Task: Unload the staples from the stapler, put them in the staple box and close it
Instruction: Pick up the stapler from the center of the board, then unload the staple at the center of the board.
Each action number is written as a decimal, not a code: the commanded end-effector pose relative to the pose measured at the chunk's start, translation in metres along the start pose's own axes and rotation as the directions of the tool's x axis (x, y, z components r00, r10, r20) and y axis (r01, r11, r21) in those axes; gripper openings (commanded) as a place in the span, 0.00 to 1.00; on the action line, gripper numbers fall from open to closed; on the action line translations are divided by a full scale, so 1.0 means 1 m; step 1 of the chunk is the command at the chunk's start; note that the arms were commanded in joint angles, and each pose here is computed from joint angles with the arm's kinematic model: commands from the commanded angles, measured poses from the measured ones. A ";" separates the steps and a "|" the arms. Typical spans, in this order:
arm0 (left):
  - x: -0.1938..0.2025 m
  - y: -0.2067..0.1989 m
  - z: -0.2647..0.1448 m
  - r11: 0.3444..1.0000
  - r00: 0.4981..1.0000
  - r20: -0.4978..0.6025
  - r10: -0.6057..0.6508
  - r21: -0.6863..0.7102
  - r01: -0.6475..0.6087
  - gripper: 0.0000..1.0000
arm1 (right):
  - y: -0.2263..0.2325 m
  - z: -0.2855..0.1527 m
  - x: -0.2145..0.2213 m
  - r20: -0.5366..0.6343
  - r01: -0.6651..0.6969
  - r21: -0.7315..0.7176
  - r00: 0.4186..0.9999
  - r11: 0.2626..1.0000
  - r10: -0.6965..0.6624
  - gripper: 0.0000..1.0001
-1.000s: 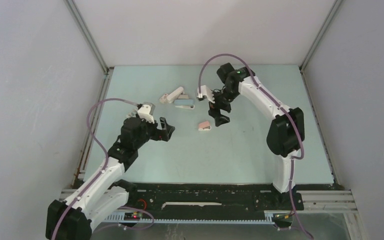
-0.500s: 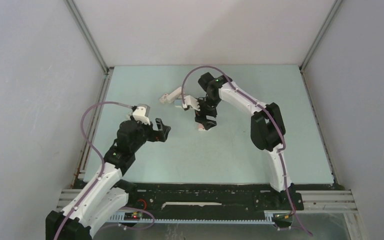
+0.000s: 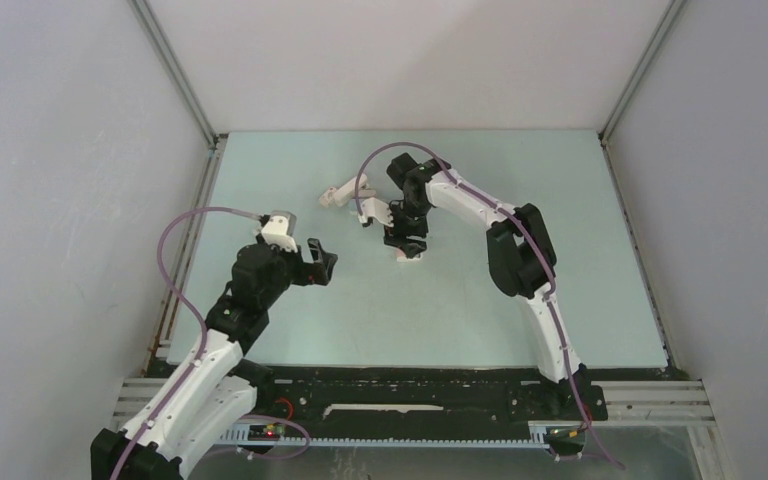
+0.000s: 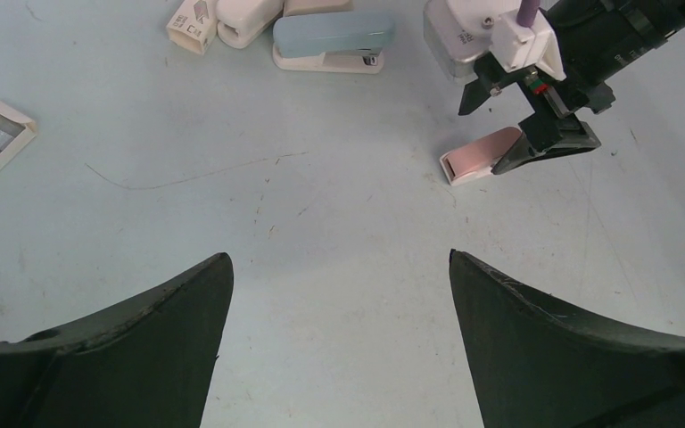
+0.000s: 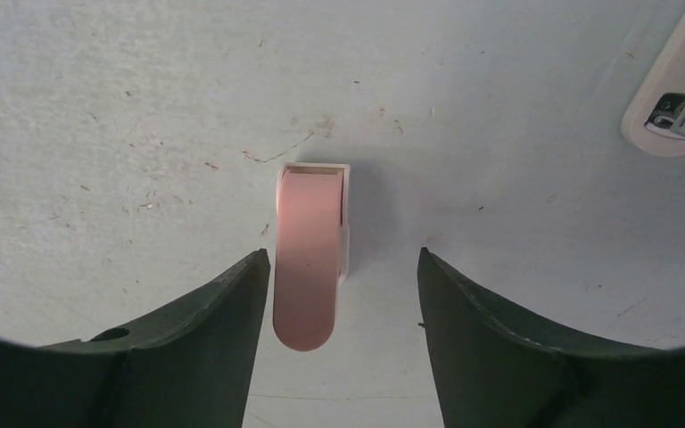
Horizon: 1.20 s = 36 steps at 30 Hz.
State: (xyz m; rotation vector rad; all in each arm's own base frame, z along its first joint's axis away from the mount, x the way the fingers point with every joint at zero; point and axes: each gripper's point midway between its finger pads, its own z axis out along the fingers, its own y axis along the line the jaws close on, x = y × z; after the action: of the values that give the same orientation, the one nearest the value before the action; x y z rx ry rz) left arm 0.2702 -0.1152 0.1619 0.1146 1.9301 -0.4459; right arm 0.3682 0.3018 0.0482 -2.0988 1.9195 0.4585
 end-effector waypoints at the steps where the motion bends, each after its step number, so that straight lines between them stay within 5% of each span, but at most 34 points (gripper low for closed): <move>1: 0.003 0.007 0.001 1.000 1.000 0.004 0.000 -0.027 0.000 0.96 | -0.005 -0.005 -0.007 -0.005 0.020 0.020 1.000 1.000 -0.020 0.66; 5: 0.003 0.007 0.002 1.000 1.000 0.003 -0.003 -0.027 0.004 0.96 | 0.003 -0.007 -0.006 -0.009 0.016 -0.009 1.000 1.000 -0.016 0.47; 11: -0.001 0.001 0.002 1.000 1.000 0.018 -0.011 0.005 0.011 0.96 | 0.008 -0.033 -0.009 0.015 -0.030 0.017 0.999 0.999 0.029 0.02; 17: -0.012 -0.020 0.002 0.992 0.994 0.103 -0.049 0.124 0.036 0.96 | 0.015 -0.082 -0.016 0.169 -0.144 0.049 0.976 0.988 0.134 0.00; 25: -0.038 -0.047 0.005 0.949 0.956 0.226 -0.185 0.294 0.114 1.00 | 0.065 -0.117 -0.004 0.381 -0.285 -0.168 0.864 0.944 0.329 0.00; 32: -0.025 -0.087 0.026 0.846 0.968 0.063 -0.241 0.502 0.178 1.00 | 0.082 -0.124 0.006 0.489 -0.375 -0.278 0.737 0.884 0.466 0.00; 36: -0.017 -0.109 0.035 0.782 0.971 0.005 -0.238 0.594 0.189 1.00 | 0.091 -0.117 0.013 0.493 -0.398 -0.304 0.712 0.866 0.500 0.00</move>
State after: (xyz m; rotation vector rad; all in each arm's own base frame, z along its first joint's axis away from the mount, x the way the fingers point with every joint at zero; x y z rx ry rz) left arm 0.2812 -0.1963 0.1544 0.1505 1.8116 -1.0058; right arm 0.2897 0.2236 0.1235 -1.3703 2.1613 1.1573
